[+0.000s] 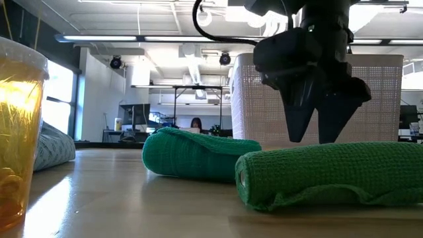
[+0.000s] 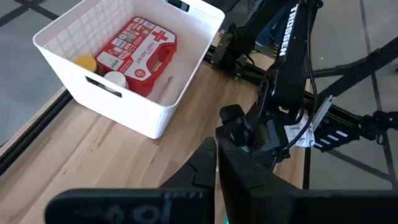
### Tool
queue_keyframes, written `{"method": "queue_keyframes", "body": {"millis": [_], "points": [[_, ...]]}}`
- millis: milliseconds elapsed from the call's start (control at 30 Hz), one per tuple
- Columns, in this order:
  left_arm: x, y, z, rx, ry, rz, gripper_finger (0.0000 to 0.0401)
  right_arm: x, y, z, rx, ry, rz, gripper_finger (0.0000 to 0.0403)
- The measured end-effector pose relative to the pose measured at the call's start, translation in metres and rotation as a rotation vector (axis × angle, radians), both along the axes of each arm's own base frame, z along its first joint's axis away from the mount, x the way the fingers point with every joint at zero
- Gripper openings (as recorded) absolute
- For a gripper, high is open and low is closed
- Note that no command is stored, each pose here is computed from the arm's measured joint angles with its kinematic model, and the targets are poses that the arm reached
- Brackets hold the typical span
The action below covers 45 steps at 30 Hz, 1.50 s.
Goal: Pick & place medical supplies in basket/bin
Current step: Put the medicine organizer into the white bin
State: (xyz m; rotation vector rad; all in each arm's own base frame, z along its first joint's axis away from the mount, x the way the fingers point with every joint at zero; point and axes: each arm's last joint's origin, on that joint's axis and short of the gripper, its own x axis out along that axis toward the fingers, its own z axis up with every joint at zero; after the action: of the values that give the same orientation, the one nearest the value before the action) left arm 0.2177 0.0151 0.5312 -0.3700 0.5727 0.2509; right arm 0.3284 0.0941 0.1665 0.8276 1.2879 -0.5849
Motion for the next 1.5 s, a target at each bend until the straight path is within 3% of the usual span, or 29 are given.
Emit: {"method": "queue_keyframes", "body": {"millis": [233, 500, 767, 1333, 1500], "points": [[0.0, 0.0, 0.0, -0.001, 0.0, -0.001, 0.0038, 0.005, 0.003, -0.012, 0.047, 0.017, 0.01, 0.033], [0.0, -0.002, -0.001, -0.035, 0.005, -0.036, 0.0046, 0.004, 0.001, -0.015, 0.001, 0.031, -0.017, 0.0327], [0.0, -0.001, -0.001, -0.039, 0.004, -0.032, 0.0037, 0.003, 0.0, -0.018, -0.024, 0.051, -0.018, 0.0292], [0.0, -0.001, -0.001, -0.057, 0.001, -0.019, 0.0051, 0.003, 0.003, -0.023, 0.042, 0.083, 0.093, 0.0205], [0.0, -0.001, -0.001, -0.057, 0.001, -0.019, 0.0051, 0.003, 0.002, -0.021, 0.072, 0.081, 0.108, 0.0204]]}}
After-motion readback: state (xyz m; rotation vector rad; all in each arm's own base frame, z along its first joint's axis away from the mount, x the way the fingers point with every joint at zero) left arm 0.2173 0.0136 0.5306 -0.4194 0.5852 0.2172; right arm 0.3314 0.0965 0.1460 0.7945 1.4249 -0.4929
